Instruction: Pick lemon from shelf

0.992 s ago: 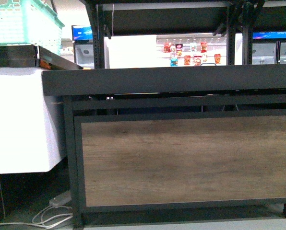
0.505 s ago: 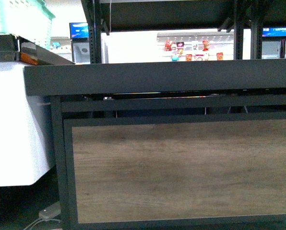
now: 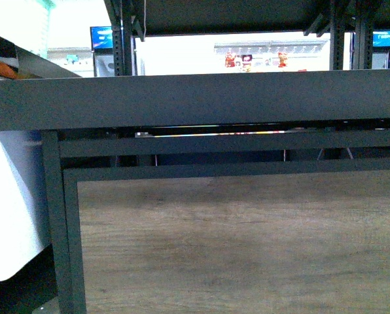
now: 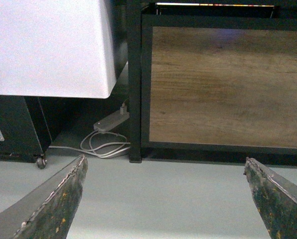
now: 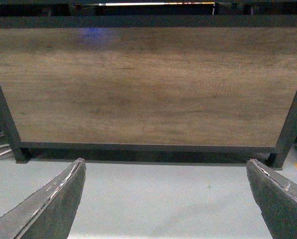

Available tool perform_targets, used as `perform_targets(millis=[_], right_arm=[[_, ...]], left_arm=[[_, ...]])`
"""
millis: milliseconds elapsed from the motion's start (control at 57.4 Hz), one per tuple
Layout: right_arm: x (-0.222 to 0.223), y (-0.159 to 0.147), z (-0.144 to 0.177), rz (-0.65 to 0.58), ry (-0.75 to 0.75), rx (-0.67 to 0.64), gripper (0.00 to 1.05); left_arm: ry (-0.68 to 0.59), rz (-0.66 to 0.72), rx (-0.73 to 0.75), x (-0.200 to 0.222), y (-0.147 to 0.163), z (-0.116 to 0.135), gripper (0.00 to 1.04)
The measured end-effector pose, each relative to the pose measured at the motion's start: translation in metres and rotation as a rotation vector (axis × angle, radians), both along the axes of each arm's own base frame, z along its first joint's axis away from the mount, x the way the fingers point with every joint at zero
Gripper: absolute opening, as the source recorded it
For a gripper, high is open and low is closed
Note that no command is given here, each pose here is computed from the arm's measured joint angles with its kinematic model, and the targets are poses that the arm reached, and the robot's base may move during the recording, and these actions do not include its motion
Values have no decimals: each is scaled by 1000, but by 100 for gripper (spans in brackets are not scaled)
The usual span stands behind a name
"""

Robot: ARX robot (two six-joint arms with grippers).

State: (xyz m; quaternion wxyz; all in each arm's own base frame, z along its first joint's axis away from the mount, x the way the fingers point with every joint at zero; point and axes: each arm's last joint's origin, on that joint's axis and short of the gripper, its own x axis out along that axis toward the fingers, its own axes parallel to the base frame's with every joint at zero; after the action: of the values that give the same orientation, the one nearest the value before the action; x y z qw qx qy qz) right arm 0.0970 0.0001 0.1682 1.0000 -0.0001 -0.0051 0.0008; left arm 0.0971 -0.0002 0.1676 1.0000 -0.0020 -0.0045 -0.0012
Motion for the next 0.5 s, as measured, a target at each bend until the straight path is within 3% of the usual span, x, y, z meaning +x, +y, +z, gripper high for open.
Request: perform_targets(millis=[505], right_arm=[[0,0,0,1,0,0,97]], left_arm=[[-1,2,0,0,0,0,97]])
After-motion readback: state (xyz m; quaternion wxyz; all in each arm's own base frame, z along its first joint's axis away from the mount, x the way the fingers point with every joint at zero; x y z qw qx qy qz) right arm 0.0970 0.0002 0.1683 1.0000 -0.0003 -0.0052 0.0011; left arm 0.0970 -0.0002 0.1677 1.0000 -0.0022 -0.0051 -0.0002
